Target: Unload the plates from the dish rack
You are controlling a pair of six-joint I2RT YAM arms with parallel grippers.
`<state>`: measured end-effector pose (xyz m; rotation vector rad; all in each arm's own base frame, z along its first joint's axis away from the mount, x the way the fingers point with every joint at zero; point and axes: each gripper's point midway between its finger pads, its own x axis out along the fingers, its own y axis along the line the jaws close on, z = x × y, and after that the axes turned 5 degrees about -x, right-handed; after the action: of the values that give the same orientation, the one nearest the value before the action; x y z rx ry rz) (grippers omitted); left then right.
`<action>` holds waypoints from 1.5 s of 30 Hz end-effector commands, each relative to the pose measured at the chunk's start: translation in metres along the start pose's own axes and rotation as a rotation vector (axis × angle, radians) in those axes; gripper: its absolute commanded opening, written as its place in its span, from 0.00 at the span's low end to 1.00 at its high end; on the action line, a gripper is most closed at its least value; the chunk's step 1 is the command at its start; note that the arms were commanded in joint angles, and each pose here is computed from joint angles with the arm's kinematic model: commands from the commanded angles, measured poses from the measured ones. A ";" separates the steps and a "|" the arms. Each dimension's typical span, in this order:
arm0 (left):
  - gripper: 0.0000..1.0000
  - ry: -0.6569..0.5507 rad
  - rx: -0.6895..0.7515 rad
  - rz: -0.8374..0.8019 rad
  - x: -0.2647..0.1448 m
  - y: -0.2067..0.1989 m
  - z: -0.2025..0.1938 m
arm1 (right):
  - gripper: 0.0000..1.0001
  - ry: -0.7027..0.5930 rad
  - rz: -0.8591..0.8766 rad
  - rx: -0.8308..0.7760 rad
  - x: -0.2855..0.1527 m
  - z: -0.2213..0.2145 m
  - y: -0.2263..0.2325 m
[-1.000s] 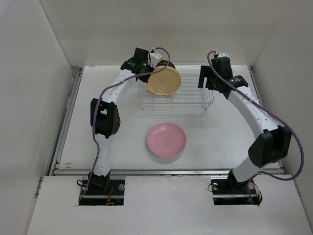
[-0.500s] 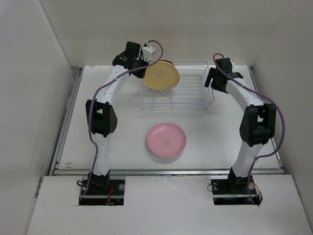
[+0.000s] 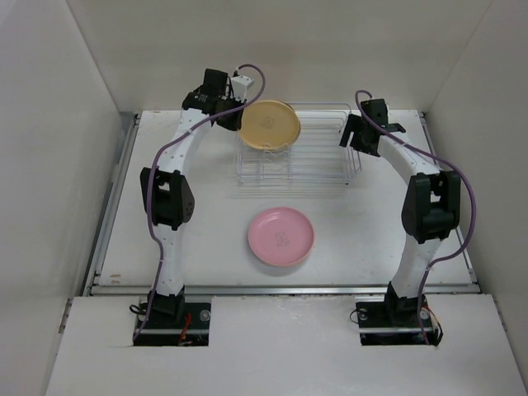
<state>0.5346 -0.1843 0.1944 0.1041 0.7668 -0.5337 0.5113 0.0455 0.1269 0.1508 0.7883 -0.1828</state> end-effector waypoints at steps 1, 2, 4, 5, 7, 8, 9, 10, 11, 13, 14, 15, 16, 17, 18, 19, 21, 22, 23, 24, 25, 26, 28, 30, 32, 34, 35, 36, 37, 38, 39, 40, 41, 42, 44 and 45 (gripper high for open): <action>0.00 -0.165 0.011 -0.112 -0.068 -0.040 0.052 | 0.87 -0.058 0.041 0.004 -0.001 0.018 0.009; 0.00 -0.165 0.011 -0.112 -0.068 -0.040 0.051 | 0.87 -0.049 0.038 0.002 0.000 0.014 0.008; 0.00 -0.163 0.013 -0.159 -0.071 -0.049 0.052 | 0.87 -0.058 0.040 -0.005 0.000 0.016 0.008; 0.00 -0.177 0.001 -0.220 -0.076 -0.056 0.055 | 0.87 -0.058 0.040 -0.014 0.000 0.016 0.008; 0.00 -0.171 -0.015 -0.262 -0.079 -0.060 0.054 | 0.87 -0.058 0.040 -0.015 0.000 0.016 0.008; 0.00 -0.174 0.003 -0.270 -0.079 -0.061 0.054 | 0.87 -0.065 0.054 -0.025 -0.004 0.019 0.010; 0.00 -0.161 0.009 -0.270 -0.079 -0.061 0.050 | 0.87 -0.063 0.079 -0.026 -0.005 0.016 0.013; 0.00 -0.130 0.011 -0.279 -0.069 -0.064 0.040 | 0.87 -0.100 0.111 -0.038 -0.017 0.025 0.017; 0.00 -0.111 0.003 -0.269 -0.066 -0.062 0.035 | 0.87 -0.133 0.131 -0.066 -0.024 0.031 0.018; 0.00 -0.084 -0.025 -0.265 -0.056 -0.056 0.026 | 0.87 -0.215 0.162 -0.114 -0.040 0.039 0.031; 0.00 -0.075 -0.029 -0.266 -0.056 -0.056 0.024 | 0.87 -0.268 0.169 -0.133 -0.058 0.051 0.033; 0.00 -0.078 -0.050 -0.287 -0.059 -0.056 0.025 | 0.88 -0.295 0.169 -0.169 -0.065 0.058 0.032; 0.00 -0.080 -0.074 -0.308 -0.055 -0.059 0.026 | 0.88 -0.305 0.179 -0.193 -0.070 0.058 0.038; 0.00 -0.099 -0.084 -0.319 -0.055 -0.057 0.029 | 0.88 -0.324 0.188 -0.208 -0.075 0.065 0.044; 0.00 -0.111 -0.089 -0.329 -0.055 -0.058 0.033 | 0.88 -0.316 0.198 -0.224 -0.077 0.065 0.045; 0.00 -0.123 -0.083 -0.328 -0.055 -0.058 0.036 | 0.88 -0.298 0.195 -0.228 -0.072 0.062 0.046; 0.00 -0.163 -0.076 -0.302 -0.057 -0.054 0.044 | 0.88 -0.271 0.189 -0.233 -0.066 0.059 0.046; 0.00 -0.173 -0.075 -0.251 -0.055 -0.045 0.047 | 0.88 -0.261 0.187 -0.235 -0.062 0.056 0.046; 0.00 -0.174 -0.077 -0.222 -0.057 -0.041 0.046 | 0.88 -0.257 0.204 -0.226 -0.062 0.055 0.049; 0.00 -0.173 -0.050 -0.202 -0.055 -0.042 0.046 | 0.88 -0.276 0.225 -0.225 -0.067 0.058 0.052; 0.00 -0.174 -0.034 -0.173 -0.054 -0.036 0.046 | 0.87 -0.290 0.252 -0.226 -0.071 0.059 0.056; 0.00 -0.171 -0.006 -0.133 -0.051 -0.035 0.046 | 0.85 -0.305 0.296 -0.251 -0.076 0.058 0.067; 0.00 -0.158 0.047 -0.095 -0.049 -0.035 0.043 | 0.82 -0.327 0.445 -0.324 -0.090 0.054 0.098; 0.00 -0.143 0.073 -0.065 -0.047 -0.034 0.040 | 0.81 -0.369 0.517 -0.416 -0.110 0.058 0.126; 0.00 -0.140 0.117 -0.054 -0.047 -0.042 0.042 | 0.81 -0.386 0.548 -0.468 -0.117 0.058 0.141; 0.00 -0.139 0.117 -0.042 -0.047 -0.040 0.042 | 0.81 -0.402 0.608 -0.501 -0.127 0.059 0.158; 0.00 -0.130 0.114 -0.043 -0.047 -0.040 0.040 | 0.81 -0.399 0.627 -0.529 -0.124 0.055 0.167; 0.00 -0.130 0.114 -0.043 -0.047 -0.040 0.040 | 0.79 -0.402 0.635 -0.534 -0.124 0.056 0.173; 0.00 -0.130 0.123 -0.042 -0.047 -0.040 0.040 | 0.78 -0.424 0.649 -0.548 -0.131 0.063 0.184; 0.00 -0.131 0.124 -0.042 -0.047 -0.040 0.040 | 0.78 -0.395 0.633 -0.549 -0.117 0.060 0.185; 0.00 -0.131 0.124 -0.042 -0.047 -0.040 0.040 | 0.74 -0.402 0.632 -0.554 -0.115 0.062 0.193; 0.00 -0.120 0.121 -0.044 -0.045 -0.040 0.036 | 0.73 -0.398 0.618 -0.552 -0.111 0.065 0.194; 0.00 -0.121 0.122 -0.053 -0.045 -0.041 0.036 | 0.72 -0.428 0.601 -0.549 -0.114 0.076 0.201; 0.00 -0.121 0.122 -0.053 -0.045 -0.041 0.036 | 0.69 -0.413 0.594 -0.554 -0.103 0.070 0.207; 0.00 -0.121 0.122 -0.053 -0.045 -0.041 0.036 | 0.58 -0.439 0.556 -0.542 -0.099 0.084 0.207; 0.00 -0.112 0.119 -0.054 -0.043 -0.041 0.033 | 0.51 -0.439 0.549 -0.531 -0.097 0.085 0.207</action>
<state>0.5208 -0.2052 0.1963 0.2008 0.7417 -0.5980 0.5314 0.2440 0.2573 -0.1623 0.3592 0.5565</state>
